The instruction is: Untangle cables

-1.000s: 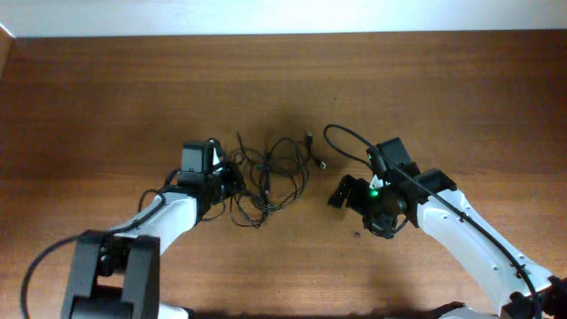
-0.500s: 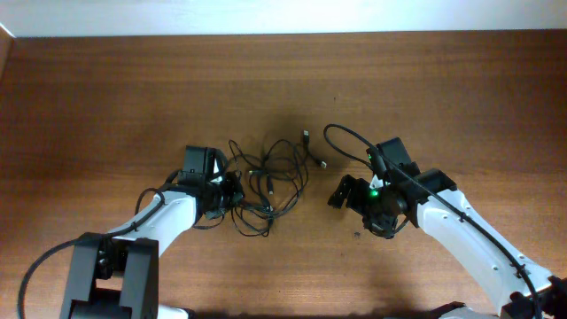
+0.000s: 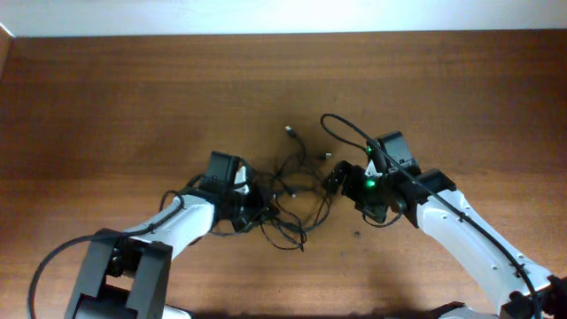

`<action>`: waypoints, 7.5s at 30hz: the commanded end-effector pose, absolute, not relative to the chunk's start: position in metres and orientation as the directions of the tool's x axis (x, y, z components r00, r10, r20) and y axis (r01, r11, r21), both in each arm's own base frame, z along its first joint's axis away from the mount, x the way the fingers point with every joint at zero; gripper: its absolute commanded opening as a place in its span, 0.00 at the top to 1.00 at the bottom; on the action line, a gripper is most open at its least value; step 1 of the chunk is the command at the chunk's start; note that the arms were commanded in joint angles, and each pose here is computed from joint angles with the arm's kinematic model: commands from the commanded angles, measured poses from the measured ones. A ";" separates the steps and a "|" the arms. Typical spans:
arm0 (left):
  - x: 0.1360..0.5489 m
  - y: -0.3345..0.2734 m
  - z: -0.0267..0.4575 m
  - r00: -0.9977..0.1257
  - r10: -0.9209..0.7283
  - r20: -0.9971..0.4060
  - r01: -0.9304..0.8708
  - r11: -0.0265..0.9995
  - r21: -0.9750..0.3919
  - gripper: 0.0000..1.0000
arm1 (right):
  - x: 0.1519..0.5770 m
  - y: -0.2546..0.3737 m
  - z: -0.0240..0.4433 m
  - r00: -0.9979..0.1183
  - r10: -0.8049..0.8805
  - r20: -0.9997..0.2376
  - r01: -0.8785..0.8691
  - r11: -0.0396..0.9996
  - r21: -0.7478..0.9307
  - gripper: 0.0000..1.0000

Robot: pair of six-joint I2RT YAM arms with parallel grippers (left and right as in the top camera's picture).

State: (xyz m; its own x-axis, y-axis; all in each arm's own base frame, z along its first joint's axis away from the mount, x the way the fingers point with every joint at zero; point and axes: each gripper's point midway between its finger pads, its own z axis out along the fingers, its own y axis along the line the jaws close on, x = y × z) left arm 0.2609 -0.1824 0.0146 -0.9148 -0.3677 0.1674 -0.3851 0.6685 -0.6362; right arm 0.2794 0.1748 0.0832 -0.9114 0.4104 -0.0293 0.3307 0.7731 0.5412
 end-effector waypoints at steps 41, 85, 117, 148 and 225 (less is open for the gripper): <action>0.302 -0.267 0.121 -0.945 -0.112 -0.308 0.253 0.350 -0.902 1.00 | 0.220 0.173 0.153 -0.947 0.278 -0.160 0.085 0.700 0.709 0.96; 0.275 -0.212 0.037 -0.648 -0.565 0.510 -0.745 0.331 -0.579 0.27 | 0.178 0.311 0.209 -0.638 -0.379 -0.670 -0.769 0.352 0.533 0.96; 0.285 -0.245 0.162 -0.822 -0.430 0.374 -0.485 0.183 -0.855 0.55 | 0.287 0.214 0.217 -0.895 0.163 -0.416 -0.231 0.627 0.744 0.96; 0.336 -0.229 0.147 -0.934 -0.349 -0.069 -0.025 0.258 -0.966 1.00 | 0.291 0.162 0.168 -0.888 0.253 -0.385 0.004 0.841 0.542 0.96; 0.236 -0.101 0.105 -0.840 -0.511 -0.181 -0.346 0.762 -0.547 0.07 | 0.263 0.196 0.100 -0.977 -0.013 -0.213 -0.115 0.873 0.473 0.21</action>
State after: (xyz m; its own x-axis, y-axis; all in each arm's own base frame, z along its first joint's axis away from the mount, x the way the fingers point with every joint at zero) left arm 0.2373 -0.0978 0.1065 -0.8817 -0.4384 -0.1746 -0.2598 0.7598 -0.5960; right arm 0.2585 0.2000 0.1017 -0.9814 -0.0132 -0.1917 -0.1099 0.8570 0.5034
